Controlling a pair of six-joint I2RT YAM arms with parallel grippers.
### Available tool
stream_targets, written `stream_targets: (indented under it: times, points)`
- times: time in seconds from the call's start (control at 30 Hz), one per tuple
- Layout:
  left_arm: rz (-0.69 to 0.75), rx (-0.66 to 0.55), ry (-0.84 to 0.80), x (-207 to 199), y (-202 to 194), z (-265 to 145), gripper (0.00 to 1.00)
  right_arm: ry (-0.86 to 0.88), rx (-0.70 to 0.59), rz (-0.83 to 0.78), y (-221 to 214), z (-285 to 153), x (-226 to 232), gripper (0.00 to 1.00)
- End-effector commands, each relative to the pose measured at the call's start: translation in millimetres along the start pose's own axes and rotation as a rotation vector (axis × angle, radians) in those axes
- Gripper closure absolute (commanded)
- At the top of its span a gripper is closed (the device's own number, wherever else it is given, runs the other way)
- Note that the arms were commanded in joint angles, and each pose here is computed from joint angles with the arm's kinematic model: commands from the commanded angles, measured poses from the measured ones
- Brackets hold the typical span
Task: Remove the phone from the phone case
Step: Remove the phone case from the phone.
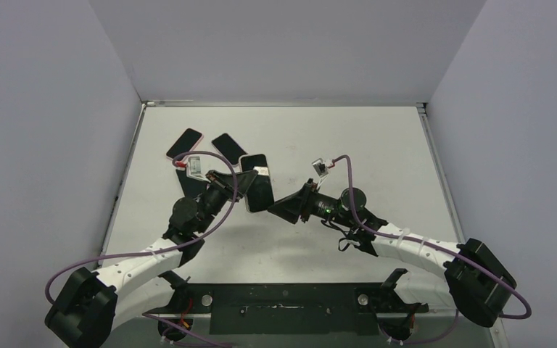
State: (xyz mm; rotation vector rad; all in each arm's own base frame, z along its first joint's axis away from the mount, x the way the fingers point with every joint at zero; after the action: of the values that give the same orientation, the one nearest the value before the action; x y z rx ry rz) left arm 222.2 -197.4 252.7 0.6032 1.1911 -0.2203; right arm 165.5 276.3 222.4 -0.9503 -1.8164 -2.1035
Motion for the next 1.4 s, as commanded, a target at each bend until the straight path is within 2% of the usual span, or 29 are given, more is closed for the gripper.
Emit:
stream_targets:
  times: [0.0, 0.3, 0.6, 0.87, 1.1, 1.37]
  points:
    - [-0.068, 0.020, -0.013, -3.5, -6.9, -6.0, 1.00, 0.052, -0.182, -0.121, 44.7, -0.4, 26.9, 0.38]
    - [-0.165, -0.090, -0.054, -7.2, 6.5, -14.7, 1.00, 0.040, -0.181, -0.084, 38.5, -1.7, 26.7, 0.37]
    - [-0.244, -0.181, -0.122, -10.7, 17.1, -25.9, 1.00, -0.077, -0.116, -0.014, 15.0, 1.1, 13.3, 0.37]
    - [-0.257, -0.200, -0.143, -11.0, 19.1, -28.1, 1.00, -0.062, -0.095, 0.009, 3.2, 12.4, 23.4, 0.41]
    - [-0.272, -0.213, -0.168, -15.3, 21.8, -30.0, 1.00, -0.119, -0.097, 0.022, -2.6, 12.0, 18.2, 0.45]
    - [-0.276, -0.221, -0.180, -16.4, 22.9, -31.2, 1.00, -0.130, -0.100, 0.021, -2.3, 12.2, 19.7, 0.45]
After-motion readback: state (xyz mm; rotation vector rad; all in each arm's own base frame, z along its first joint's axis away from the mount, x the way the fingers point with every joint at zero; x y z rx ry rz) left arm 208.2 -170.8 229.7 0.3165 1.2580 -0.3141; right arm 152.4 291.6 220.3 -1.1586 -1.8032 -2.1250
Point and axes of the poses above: each gripper's point midway between its finger pads, its own z axis out along the fingers, its own x axis along the line the jaws close on, y = z × x, the point moved 6 cm from there along -z, back along the fingers, and after that the axes turned 14 degrees about -z, right-handed, at the moved point
